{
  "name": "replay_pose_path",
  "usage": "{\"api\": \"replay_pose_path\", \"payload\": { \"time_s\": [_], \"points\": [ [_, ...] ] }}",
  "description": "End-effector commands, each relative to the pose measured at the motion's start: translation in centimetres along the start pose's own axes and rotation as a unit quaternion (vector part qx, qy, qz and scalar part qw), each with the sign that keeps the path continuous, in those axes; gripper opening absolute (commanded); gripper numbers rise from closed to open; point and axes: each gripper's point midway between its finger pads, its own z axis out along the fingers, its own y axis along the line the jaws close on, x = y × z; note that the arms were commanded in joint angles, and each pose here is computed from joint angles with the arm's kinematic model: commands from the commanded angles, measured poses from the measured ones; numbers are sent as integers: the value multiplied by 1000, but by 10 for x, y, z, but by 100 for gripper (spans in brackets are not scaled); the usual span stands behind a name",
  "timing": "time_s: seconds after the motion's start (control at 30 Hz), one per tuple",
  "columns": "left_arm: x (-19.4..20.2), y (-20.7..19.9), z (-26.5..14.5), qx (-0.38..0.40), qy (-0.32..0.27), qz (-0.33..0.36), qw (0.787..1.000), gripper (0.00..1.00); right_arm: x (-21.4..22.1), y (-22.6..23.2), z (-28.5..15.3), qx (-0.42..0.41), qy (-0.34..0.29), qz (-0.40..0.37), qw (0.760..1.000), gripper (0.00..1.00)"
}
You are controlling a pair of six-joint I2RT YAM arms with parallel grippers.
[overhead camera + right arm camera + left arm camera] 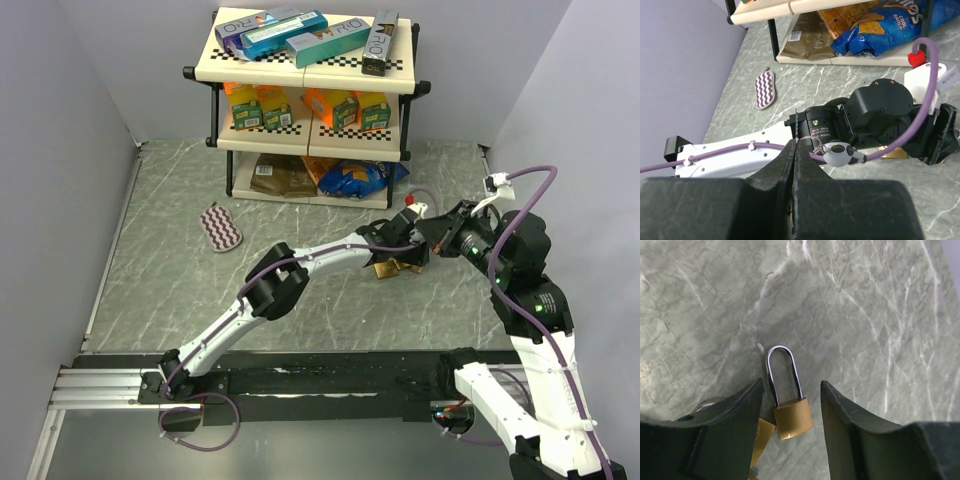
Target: Unlock with the key
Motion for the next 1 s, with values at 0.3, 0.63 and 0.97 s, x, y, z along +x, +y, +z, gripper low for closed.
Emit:
{"api": "replay_pose_path", "payload": {
  "time_s": [0.3,0.63,0.97],
  "points": [
    [40,23,-8,-65,42,107,991,47,0,3,11,-17,-1,6,1000,0],
    [61,20,-15,-80,62,127,987,50,4,2,18,-22,7,15,1000,0],
    [89,20,-10,-83,84,142,983,47,10,0,17,-21,12,18,1000,0]
  ]
}}
